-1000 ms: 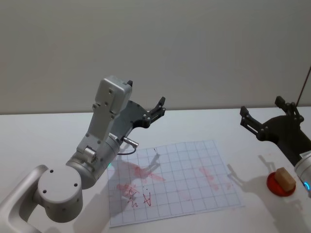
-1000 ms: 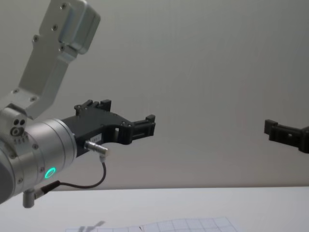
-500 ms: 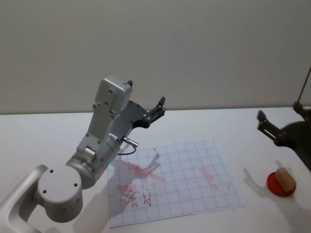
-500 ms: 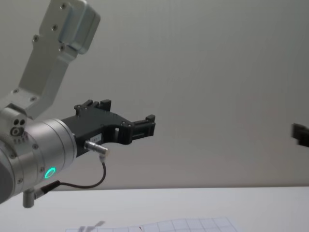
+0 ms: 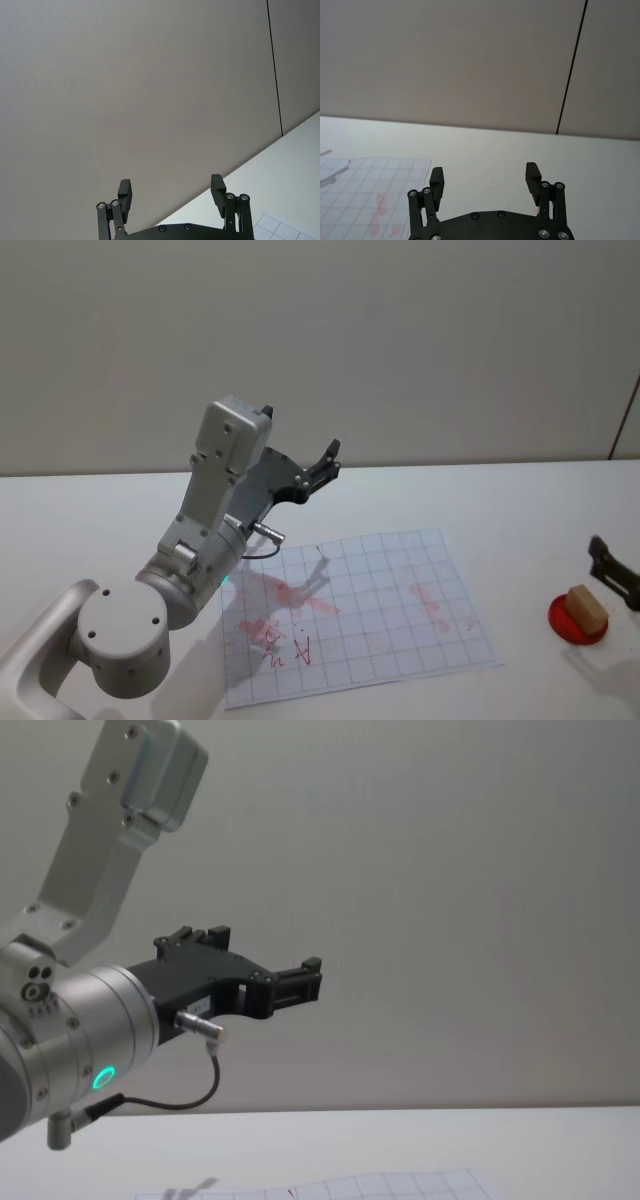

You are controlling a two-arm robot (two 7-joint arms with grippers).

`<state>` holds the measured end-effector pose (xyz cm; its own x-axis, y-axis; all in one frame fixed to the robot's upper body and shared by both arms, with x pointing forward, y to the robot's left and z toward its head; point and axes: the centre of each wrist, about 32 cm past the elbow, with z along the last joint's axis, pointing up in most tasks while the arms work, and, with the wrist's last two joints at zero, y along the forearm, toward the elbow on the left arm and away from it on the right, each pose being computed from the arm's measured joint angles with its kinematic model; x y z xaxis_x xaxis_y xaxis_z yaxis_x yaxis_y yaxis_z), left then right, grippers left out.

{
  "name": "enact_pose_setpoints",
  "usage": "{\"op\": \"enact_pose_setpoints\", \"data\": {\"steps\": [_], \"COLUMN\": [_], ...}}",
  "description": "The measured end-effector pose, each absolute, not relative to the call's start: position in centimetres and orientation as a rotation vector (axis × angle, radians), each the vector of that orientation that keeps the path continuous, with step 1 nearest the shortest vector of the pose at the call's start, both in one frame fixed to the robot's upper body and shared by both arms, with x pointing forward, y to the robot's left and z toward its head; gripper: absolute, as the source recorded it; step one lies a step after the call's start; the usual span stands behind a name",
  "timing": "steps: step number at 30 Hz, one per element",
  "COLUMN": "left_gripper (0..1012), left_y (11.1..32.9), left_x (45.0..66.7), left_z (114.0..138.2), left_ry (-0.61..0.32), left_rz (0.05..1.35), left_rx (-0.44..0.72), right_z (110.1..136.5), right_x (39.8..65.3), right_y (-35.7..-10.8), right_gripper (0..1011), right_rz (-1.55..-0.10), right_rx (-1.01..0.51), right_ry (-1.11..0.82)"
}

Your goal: Use the one hand to pick up the stamp and affix it onto the A4 paper.

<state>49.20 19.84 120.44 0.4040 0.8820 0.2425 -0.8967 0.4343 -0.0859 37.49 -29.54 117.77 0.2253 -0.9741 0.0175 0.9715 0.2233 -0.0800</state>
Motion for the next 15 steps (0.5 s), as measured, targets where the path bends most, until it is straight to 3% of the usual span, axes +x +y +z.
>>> {"op": "enact_pose_setpoints", "data": {"steps": [15], "left_gripper": [1001], "left_y": [19.8], "left_x": [49.2], "left_z": [120.4], "left_ry": [-0.268], "left_rz": [1.124], "left_rx": [0.061], "right_z": [116.8], "right_x": [36.1], "right_y": [-31.2], "right_gripper": [1001], "right_rz": [-1.336], "right_rx": [-0.219], "right_ry": [0.142]}}
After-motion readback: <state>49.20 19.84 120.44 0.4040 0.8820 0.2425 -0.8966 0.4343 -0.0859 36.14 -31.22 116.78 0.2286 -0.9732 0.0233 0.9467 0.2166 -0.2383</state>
